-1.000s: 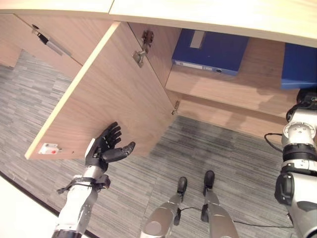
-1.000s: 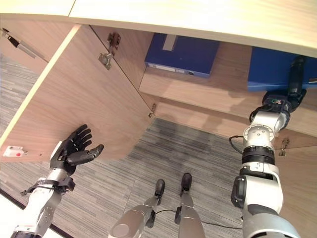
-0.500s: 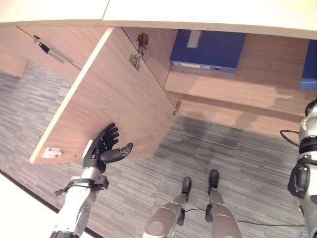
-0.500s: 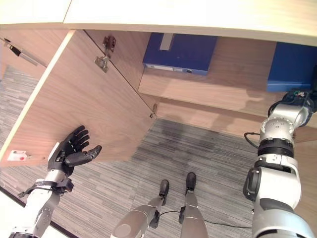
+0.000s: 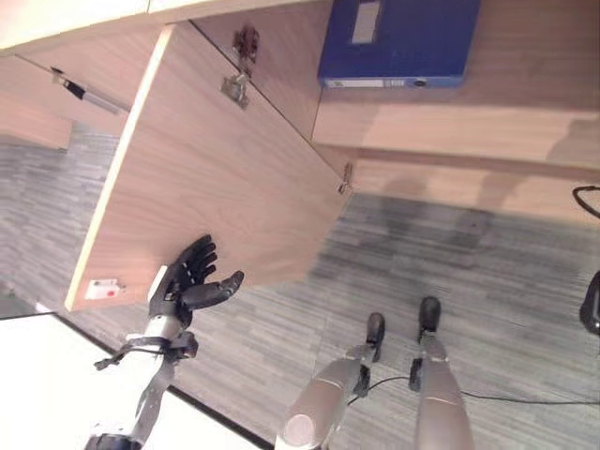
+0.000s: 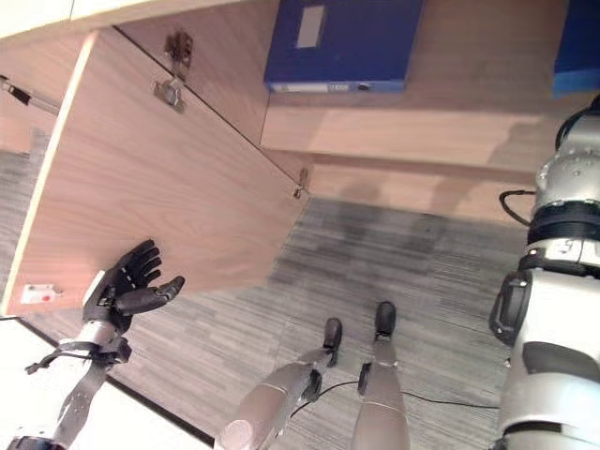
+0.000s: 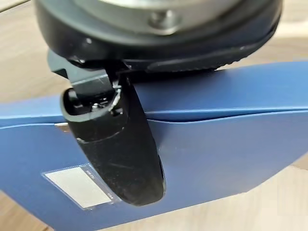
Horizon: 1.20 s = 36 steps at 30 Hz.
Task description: Put the empty folder in the office cabinet
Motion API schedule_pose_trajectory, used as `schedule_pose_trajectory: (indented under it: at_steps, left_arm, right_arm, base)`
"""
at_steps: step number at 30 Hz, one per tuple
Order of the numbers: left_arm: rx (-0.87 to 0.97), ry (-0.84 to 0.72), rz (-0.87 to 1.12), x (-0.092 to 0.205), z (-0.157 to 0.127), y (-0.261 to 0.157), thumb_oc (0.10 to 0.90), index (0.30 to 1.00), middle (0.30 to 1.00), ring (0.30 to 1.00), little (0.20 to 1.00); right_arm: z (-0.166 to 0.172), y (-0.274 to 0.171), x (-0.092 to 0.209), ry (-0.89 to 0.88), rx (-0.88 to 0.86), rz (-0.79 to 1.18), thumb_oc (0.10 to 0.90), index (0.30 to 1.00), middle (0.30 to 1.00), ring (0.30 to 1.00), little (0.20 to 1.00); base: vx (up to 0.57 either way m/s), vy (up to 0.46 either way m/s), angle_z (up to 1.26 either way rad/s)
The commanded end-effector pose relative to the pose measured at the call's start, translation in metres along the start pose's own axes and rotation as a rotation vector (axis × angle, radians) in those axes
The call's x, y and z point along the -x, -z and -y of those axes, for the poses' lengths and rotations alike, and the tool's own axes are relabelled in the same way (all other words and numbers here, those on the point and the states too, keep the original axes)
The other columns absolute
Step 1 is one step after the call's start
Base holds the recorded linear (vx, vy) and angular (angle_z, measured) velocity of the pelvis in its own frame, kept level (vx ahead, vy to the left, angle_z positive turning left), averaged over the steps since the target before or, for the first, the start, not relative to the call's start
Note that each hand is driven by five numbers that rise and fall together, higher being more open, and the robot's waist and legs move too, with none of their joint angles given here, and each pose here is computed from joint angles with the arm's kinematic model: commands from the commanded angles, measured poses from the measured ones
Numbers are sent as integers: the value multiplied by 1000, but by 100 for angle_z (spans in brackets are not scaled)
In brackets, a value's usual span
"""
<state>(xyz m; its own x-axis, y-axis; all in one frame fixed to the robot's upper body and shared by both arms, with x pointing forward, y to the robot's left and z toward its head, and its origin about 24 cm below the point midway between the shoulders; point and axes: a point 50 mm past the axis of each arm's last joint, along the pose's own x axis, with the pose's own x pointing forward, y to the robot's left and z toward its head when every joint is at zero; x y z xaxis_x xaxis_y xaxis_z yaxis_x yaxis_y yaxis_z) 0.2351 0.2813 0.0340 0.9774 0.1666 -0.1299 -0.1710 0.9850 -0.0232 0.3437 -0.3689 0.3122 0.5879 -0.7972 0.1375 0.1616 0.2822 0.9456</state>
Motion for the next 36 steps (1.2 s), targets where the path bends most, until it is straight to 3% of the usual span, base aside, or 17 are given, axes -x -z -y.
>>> schedule_pose_trajectory:
  at_steps: [1,8,9,10,11,27,36]
  left_arm:
    - [-2,-244,-10,15,-49,3,800,900,900,900,900]
    - [1,-282,-191,25,-49,45,800,900,900,900,900]
    - [3,-286,-218,27,-50,51,800,900,900,900,900]
    - [4,-286,-219,27,-50,51,800,900,900,900,900]
    - [12,-302,-271,32,-53,62,800,900,900,900,900]
    - [42,-331,-356,35,-65,77,800,900,900,900,900]
    - [5,-305,-385,32,-70,78,800,900,900,900,900]
  right_arm:
    - [-46,-33,12,-280,2,159,400,300,300,300,300]
    - [-45,-33,14,-262,-22,164,400,300,300,300,300]
    - [-45,-32,13,-258,-19,161,438,356,356,356,356]
    - [-46,-32,13,-259,-18,161,518,476,476,476,476]
    - [-48,-32,12,-257,-11,151,800,900,900,900,900]
    - [-41,-7,-3,-322,436,-82,800,900,900,900,900]
    - [-27,8,-5,-365,883,-204,800,900,900,900,900]
  base:
    - [18,21,4]
    - [16,31,7]
    - [16,35,5]
    - [25,39,7]
    - [19,34,6]
    - [4,-1,0]
    - [4,-6,0]
